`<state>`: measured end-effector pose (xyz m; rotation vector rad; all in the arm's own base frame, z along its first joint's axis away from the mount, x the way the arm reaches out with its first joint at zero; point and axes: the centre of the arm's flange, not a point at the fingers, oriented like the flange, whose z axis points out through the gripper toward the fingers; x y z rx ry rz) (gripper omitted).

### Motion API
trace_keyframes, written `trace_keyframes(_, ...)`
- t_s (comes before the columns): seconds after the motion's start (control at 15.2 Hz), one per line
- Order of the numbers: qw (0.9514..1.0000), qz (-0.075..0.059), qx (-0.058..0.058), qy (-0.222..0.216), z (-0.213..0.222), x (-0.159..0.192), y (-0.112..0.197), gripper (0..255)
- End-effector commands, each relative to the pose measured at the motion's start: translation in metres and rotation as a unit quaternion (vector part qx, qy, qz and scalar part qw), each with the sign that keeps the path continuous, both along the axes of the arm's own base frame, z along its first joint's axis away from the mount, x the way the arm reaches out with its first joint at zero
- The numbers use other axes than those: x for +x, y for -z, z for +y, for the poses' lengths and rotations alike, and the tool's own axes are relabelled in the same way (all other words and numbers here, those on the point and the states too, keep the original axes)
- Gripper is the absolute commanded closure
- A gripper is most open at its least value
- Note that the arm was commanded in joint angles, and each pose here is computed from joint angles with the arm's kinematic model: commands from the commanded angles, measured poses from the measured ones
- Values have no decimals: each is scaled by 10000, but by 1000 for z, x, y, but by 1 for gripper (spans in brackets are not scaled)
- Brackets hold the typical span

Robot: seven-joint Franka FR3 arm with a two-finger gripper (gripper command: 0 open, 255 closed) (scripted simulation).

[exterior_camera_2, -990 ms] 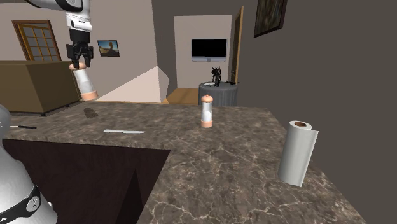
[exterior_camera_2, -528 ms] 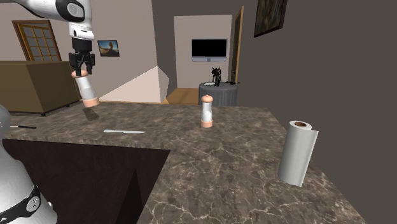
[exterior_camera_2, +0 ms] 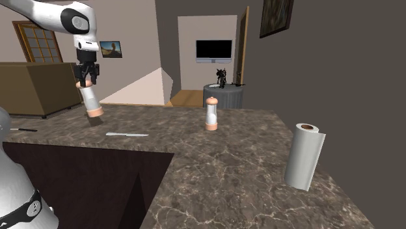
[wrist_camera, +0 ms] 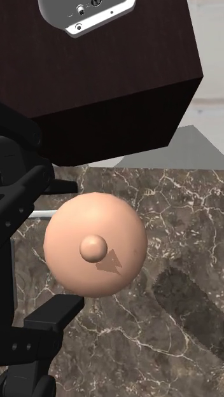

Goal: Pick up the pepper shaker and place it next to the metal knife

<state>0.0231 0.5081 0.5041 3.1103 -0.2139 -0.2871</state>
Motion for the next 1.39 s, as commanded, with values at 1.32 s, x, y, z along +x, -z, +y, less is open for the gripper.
trace_keyframes(1.32, 10000, -2, 3, 0, -1, -1, 99, 255)
